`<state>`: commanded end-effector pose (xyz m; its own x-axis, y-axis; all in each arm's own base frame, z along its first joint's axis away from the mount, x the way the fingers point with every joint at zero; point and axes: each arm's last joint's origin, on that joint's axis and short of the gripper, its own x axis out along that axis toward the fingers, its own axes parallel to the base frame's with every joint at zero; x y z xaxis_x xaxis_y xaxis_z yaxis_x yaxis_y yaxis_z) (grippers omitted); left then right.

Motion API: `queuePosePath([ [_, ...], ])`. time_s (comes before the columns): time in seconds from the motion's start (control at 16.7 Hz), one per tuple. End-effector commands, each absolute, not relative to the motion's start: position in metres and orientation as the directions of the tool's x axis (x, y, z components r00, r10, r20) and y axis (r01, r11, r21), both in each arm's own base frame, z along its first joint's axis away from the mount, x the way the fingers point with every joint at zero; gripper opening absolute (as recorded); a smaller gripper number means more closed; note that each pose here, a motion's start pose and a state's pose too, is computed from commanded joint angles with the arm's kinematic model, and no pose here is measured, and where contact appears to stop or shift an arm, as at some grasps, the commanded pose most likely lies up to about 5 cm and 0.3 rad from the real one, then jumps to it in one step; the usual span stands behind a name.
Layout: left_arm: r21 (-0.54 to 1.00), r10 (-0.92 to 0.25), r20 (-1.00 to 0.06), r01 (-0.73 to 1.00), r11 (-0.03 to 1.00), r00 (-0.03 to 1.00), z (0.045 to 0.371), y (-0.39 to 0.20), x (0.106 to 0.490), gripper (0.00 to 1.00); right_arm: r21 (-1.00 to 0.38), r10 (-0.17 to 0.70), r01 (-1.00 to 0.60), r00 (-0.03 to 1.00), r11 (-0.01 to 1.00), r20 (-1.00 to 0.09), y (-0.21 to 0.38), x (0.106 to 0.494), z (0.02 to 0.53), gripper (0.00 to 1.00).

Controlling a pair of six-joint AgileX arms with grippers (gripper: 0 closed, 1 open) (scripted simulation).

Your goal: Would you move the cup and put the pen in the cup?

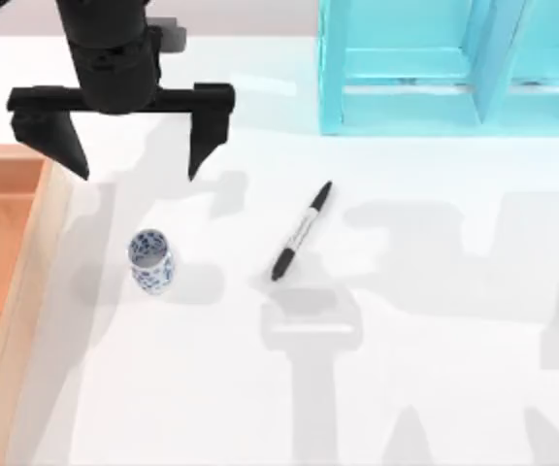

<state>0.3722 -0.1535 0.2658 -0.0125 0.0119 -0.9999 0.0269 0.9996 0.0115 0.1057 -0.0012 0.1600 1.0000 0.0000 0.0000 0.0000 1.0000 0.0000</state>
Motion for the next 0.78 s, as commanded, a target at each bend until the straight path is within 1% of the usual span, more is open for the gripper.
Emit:
queuePosePath([
  [0.18, 0.01, 0.01, -1.0, 0.022, 1.0, -0.009, 0.302, -0.149, 0.366, 1.0, 0.0, 0.0, 0.0, 1.0, 1.0, 0.0, -0.001, 0.106, 0.16, 1.0],
  [0.3, 0.007, 0.007, -1.0, 0.02, 1.0, -0.005, 0.313, -0.147, 0.362, 1.0, 0.0, 0.0, 0.0, 1.0, 1.0, 0.0, -0.001, 0.106, 0.16, 1.0],
  [0.6, 0.009, 0.009, -1.0, 0.022, 1.0, -0.004, 0.313, -0.148, 0.363, 1.0, 0.0, 0.0, 0.0, 1.0, 1.0, 0.0, -0.001, 0.106, 0.16, 1.0],
  [0.78, 0.039, 0.038, -0.999, 0.087, 0.995, 0.012, 0.295, -0.173, 0.372, 1.0, 0.0, 0.0, 0.0, 1.0, 1.0, 0.0, -0.001, 0.106, 0.16, 1.0],
])
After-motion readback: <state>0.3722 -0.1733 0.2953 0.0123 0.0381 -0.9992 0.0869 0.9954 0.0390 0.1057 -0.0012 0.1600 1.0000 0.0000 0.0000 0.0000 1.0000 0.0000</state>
